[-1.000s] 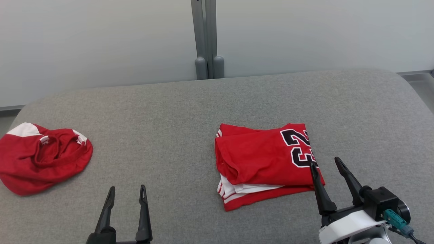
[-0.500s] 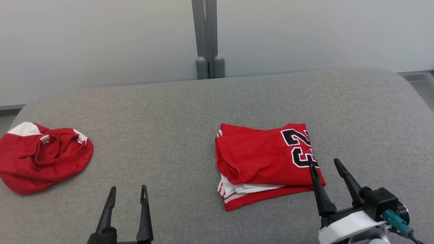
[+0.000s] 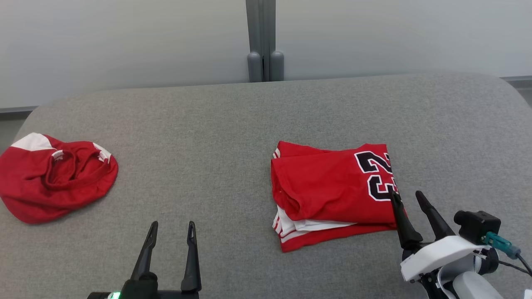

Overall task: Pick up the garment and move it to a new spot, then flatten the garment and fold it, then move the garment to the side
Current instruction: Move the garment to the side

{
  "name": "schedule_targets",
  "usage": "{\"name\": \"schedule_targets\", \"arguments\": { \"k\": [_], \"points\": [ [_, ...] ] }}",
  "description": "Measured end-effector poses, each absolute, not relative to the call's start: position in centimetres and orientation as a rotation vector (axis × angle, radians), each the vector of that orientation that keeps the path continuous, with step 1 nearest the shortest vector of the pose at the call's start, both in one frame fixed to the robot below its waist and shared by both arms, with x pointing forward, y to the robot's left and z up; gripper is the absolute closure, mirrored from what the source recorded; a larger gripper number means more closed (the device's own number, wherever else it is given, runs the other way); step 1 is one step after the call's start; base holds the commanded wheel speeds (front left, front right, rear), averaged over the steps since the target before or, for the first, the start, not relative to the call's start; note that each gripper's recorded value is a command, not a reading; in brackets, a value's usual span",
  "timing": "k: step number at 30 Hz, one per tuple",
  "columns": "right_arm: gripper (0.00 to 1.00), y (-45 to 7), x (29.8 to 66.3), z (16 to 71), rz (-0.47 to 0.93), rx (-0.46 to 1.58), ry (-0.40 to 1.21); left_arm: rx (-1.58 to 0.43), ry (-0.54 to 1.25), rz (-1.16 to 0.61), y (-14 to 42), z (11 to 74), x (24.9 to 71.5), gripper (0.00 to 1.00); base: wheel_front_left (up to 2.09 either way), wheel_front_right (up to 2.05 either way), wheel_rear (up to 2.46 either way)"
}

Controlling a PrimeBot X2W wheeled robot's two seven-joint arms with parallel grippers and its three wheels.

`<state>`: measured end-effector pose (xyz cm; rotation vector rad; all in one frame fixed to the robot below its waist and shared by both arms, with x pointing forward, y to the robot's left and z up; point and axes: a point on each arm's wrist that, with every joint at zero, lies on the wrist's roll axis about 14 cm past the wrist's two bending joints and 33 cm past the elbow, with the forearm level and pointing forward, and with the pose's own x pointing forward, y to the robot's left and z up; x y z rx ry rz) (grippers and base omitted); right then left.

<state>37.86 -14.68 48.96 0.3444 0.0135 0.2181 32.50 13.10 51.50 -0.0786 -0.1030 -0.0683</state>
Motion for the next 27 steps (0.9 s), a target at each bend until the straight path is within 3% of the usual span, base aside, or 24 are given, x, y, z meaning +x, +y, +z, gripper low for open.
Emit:
{"name": "schedule_targets", "arguments": {
  "k": [12, 16, 27],
  "points": [
    [0.00, -17.5, 42.8, 44.8, 0.240, 0.440, 0.321, -0.080, -0.088, -0.081, 12.7, 51.1, 34.6, 0.00, 0.00, 0.00, 0.00],
    [0.00, -18.4, 43.8, 43.1, 0.247, 0.390, 0.410, -0.084, -0.070, -0.083, 12.6, 50.5, 35.3, 0.00, 0.00, 0.00, 0.00],
    [0.00, -16.5, 45.1, 39.1, 0.298, 0.384, 0.567, -0.082, -0.037, -0.080, 12.7, 49.3, 37.3, 0.00, 0.00, 0.00, 0.00]
  ]
}}
